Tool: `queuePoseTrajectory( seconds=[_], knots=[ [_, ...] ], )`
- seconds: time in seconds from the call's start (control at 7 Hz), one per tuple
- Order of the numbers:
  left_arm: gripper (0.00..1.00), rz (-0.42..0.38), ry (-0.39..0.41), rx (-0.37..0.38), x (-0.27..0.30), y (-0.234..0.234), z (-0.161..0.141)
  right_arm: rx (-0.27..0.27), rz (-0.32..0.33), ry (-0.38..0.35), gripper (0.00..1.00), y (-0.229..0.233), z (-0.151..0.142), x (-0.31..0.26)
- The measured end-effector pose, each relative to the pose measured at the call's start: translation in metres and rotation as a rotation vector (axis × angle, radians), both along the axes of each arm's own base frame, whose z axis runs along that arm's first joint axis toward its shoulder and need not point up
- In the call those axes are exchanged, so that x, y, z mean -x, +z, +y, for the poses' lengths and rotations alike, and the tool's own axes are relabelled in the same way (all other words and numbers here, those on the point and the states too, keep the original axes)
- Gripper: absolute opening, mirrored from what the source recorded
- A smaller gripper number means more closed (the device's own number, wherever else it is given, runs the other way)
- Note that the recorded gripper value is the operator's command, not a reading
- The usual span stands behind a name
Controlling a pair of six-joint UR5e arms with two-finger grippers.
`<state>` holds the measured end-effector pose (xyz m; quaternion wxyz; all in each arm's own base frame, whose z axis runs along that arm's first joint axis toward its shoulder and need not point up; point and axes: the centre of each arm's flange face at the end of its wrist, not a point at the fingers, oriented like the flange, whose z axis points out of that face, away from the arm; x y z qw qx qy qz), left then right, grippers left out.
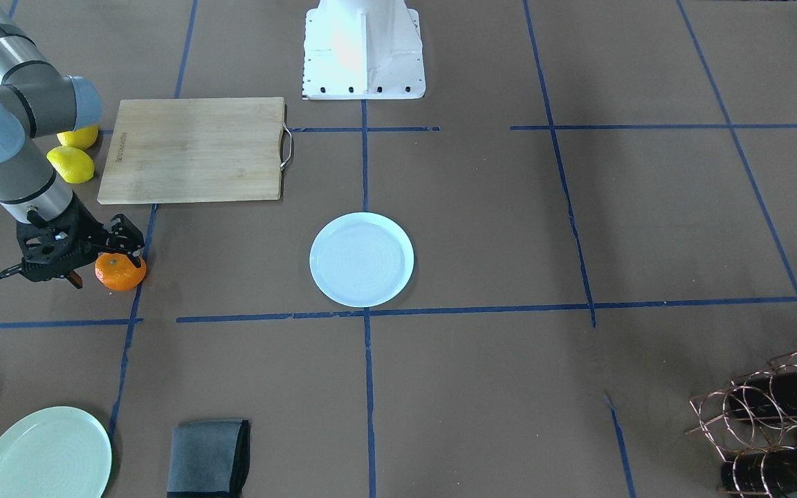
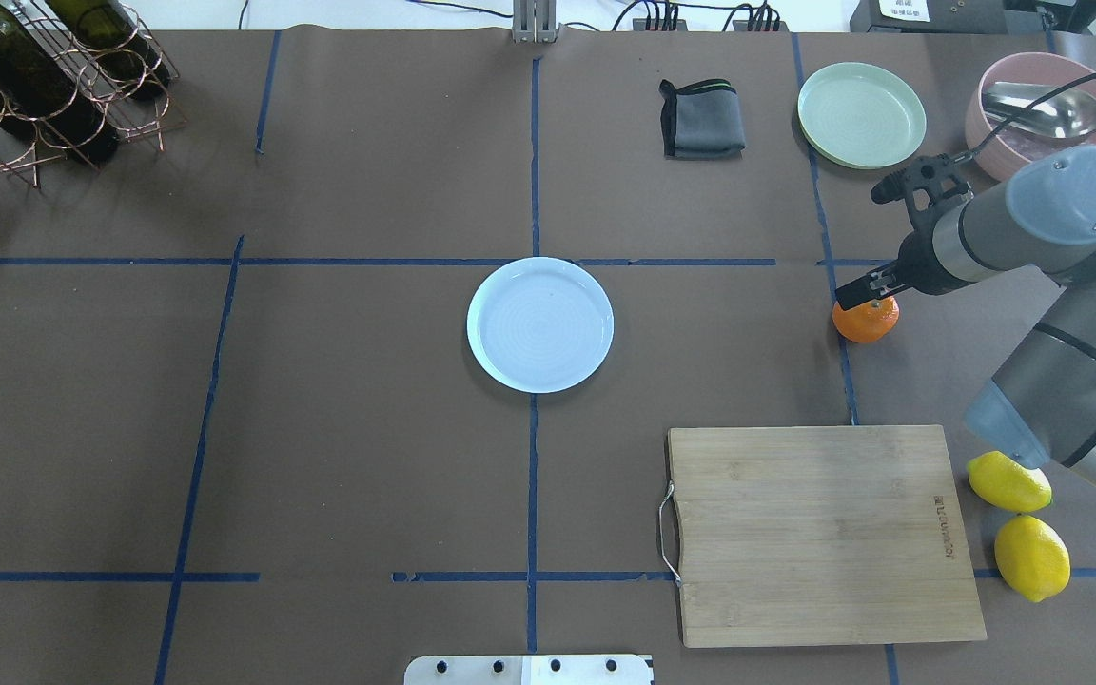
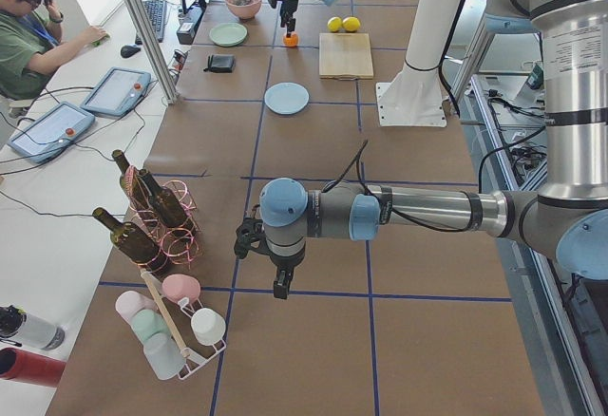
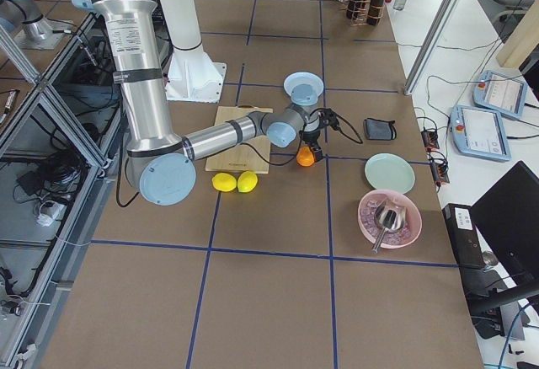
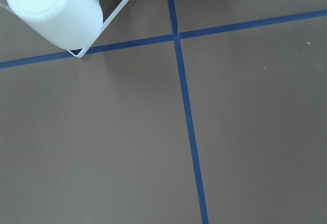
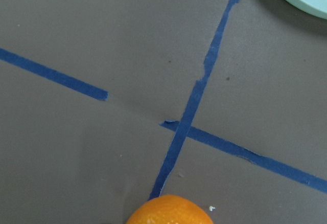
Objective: Pick orange to plate
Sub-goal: 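Reach the right gripper down over the orange and close on it, then carry the orange with the right gripper onto the light blue plate and release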
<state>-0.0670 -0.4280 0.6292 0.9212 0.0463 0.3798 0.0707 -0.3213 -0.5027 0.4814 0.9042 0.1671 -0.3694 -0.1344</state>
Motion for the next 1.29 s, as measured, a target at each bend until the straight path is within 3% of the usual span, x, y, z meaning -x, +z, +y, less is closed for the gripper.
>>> queuePoseTrajectory(
  seconds=[0.29,0.43,0.57,0.71,1.0,1.29],
  knots=[
    [1.00,0.000,0.000,-0.004,0.000,-0.001,0.000,0.002,0.012,-0.013,0.99,0.006,0.006,0.010],
    [1.00,0.000,0.000,-0.004,0.000,-0.001,-0.001,0.001,0.021,-0.019,0.52,0.009,0.009,0.016],
    [1.00,0.000,0.000,-0.005,0.000,-0.001,-0.001,-0.003,0.027,-0.023,0.16,0.010,0.011,0.021],
    [1.00,0.000,0.000,-0.005,0.000,-0.001,-0.001,-0.009,0.028,-0.025,0.09,0.008,0.012,0.024],
    [1.00,0.000,0.001,-0.006,0.000,-0.002,-0.001,-0.022,0.002,-0.022,0.10,-0.016,0.007,0.040],
    [1.00,0.000,0.001,-0.007,0.000,-0.002,-0.001,0.013,-0.052,0.012,0.12,-0.100,0.000,0.106]
  ],
)
